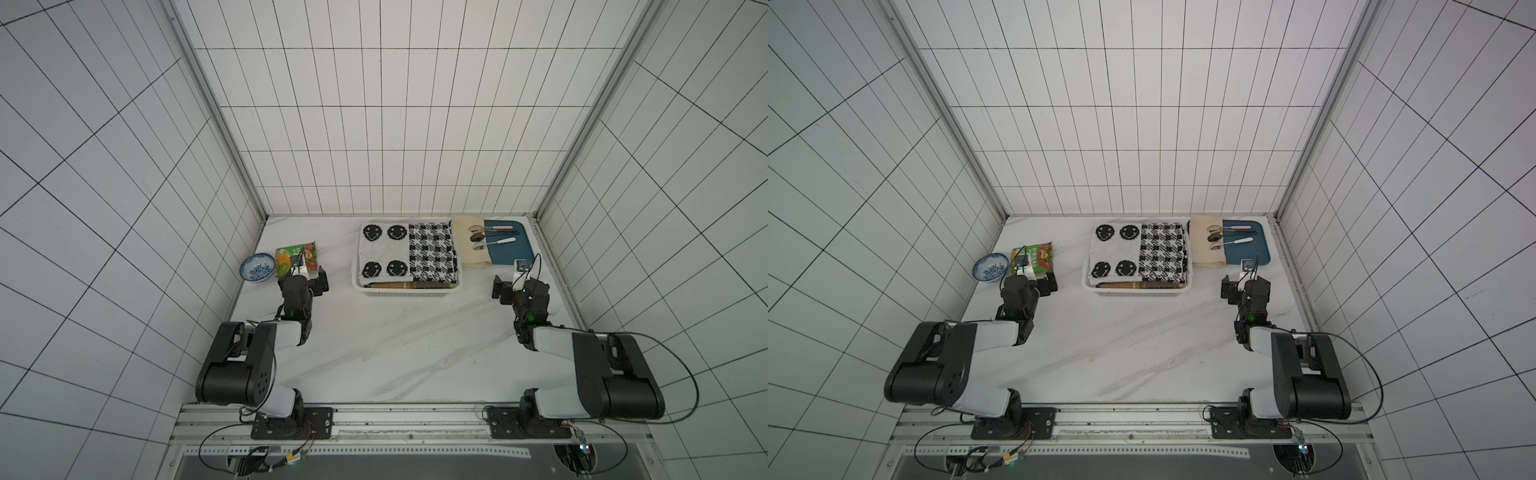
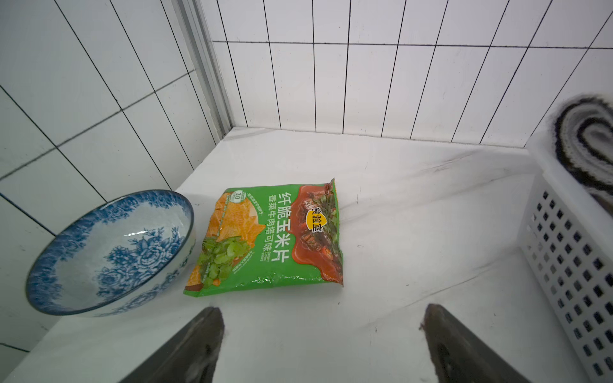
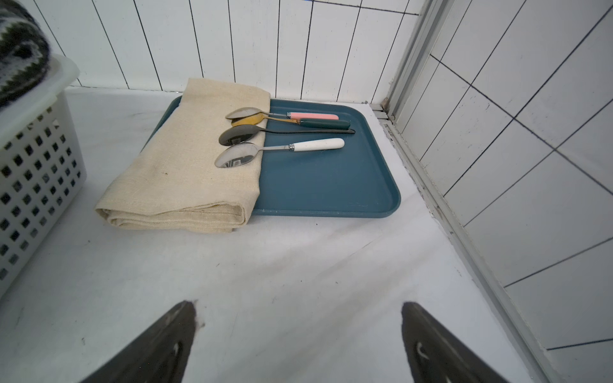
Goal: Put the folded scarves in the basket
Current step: Reset both arms
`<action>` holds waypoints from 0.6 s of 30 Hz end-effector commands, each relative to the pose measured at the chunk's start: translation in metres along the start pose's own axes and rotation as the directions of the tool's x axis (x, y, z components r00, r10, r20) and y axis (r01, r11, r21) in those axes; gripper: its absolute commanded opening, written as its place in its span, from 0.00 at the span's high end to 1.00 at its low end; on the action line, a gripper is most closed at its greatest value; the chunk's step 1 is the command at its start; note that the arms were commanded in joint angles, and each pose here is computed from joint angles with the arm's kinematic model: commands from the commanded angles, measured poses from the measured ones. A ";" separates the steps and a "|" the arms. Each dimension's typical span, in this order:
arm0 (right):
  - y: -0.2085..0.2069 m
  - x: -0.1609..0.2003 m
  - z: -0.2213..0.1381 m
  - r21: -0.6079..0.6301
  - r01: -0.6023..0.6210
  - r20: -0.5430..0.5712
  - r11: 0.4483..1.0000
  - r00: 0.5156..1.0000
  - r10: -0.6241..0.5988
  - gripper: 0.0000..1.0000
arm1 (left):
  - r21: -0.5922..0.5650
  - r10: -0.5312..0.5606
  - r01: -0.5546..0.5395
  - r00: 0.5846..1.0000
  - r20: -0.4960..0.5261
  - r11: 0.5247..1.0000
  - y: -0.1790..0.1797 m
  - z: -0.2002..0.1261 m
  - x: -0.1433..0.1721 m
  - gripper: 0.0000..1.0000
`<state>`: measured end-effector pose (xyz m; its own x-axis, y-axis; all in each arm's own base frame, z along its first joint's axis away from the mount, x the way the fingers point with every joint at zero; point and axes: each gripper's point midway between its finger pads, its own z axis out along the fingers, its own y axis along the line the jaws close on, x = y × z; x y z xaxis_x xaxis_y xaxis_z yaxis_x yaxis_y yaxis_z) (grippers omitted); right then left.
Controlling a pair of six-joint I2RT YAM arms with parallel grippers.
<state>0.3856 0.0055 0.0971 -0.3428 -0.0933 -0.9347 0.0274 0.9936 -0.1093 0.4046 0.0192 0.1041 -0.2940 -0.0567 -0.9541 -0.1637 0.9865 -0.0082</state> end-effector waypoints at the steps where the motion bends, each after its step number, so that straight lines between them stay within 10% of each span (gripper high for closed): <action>1: -0.010 -0.007 0.005 0.044 -0.049 0.063 0.998 0.997 0.046 0.01 | 0.037 -0.034 0.031 0.997 0.075 0.999 -0.001 0.002 -0.015 0.02; 18: -0.023 0.002 0.021 0.005 -0.132 -0.052 0.991 0.990 0.132 0.01 | -0.015 -0.060 0.060 0.998 0.016 0.998 0.008 0.006 -0.013 0.02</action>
<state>0.3926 -0.0121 0.0834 -0.3911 -0.0015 -0.9204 0.0695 0.9971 -0.0312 0.4092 0.0259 0.1034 -0.2934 -0.1050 -0.9502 -0.1838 0.9816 -0.0518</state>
